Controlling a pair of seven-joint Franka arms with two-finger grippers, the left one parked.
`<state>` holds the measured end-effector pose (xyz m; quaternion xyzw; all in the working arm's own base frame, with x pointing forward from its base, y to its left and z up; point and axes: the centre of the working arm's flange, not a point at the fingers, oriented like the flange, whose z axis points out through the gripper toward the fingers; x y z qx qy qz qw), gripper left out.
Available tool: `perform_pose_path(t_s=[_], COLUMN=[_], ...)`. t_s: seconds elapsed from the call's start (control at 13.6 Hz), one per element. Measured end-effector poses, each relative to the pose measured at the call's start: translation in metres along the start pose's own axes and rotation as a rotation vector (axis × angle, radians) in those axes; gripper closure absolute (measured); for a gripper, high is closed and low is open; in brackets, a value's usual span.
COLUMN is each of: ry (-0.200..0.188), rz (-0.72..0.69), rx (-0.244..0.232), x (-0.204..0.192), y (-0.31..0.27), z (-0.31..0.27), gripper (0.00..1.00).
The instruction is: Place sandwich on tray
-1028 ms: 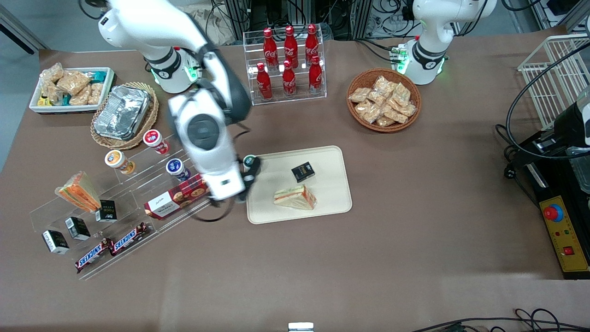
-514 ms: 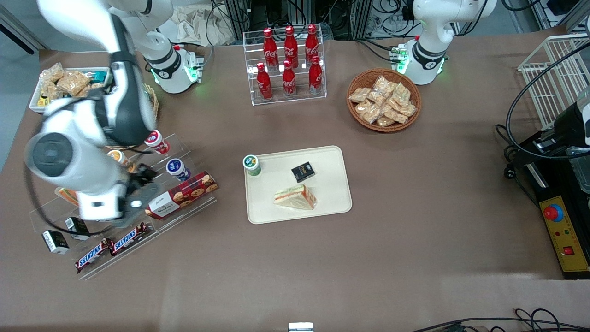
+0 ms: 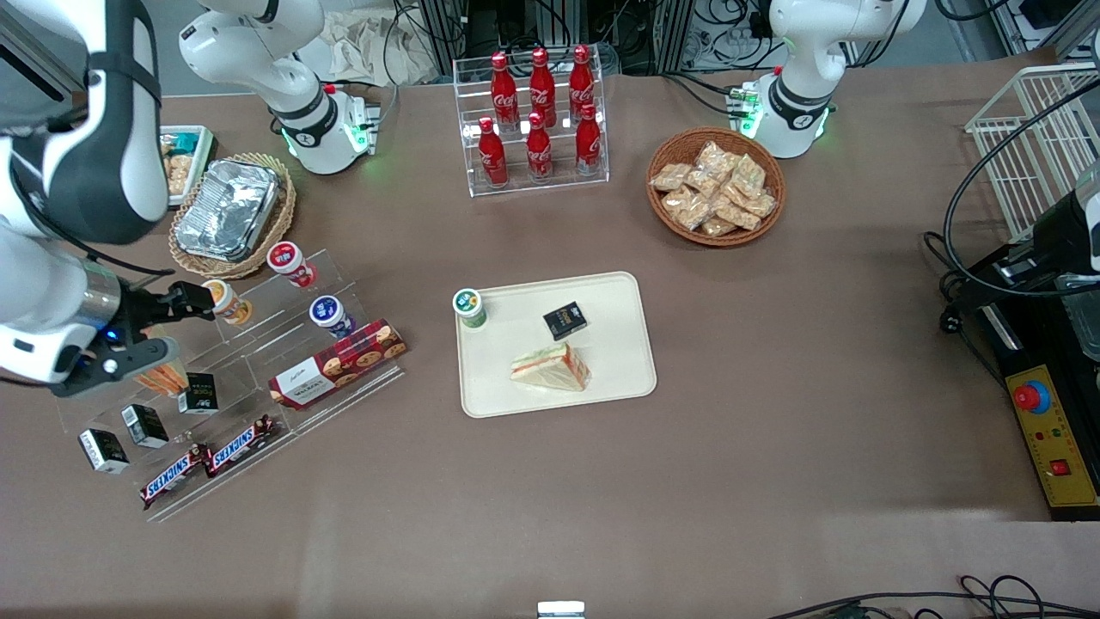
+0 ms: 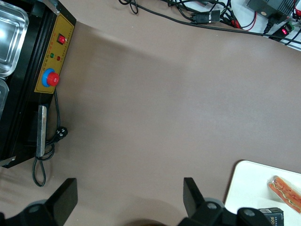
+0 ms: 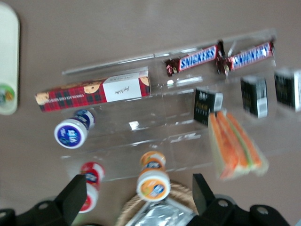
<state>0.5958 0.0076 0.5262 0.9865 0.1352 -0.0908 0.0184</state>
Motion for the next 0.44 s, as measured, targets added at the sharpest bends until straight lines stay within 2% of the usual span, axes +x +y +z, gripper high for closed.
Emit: perform_pose_path(t_s=[0.15,0.44], ry=[0.019,0.041], rz=[0.11,0.197], rx=[0.011,0.041], x=[-0.008,-0.034], y=[0.001,0.021], z=[-0.011,-0.034], gripper=[0.0,0.0])
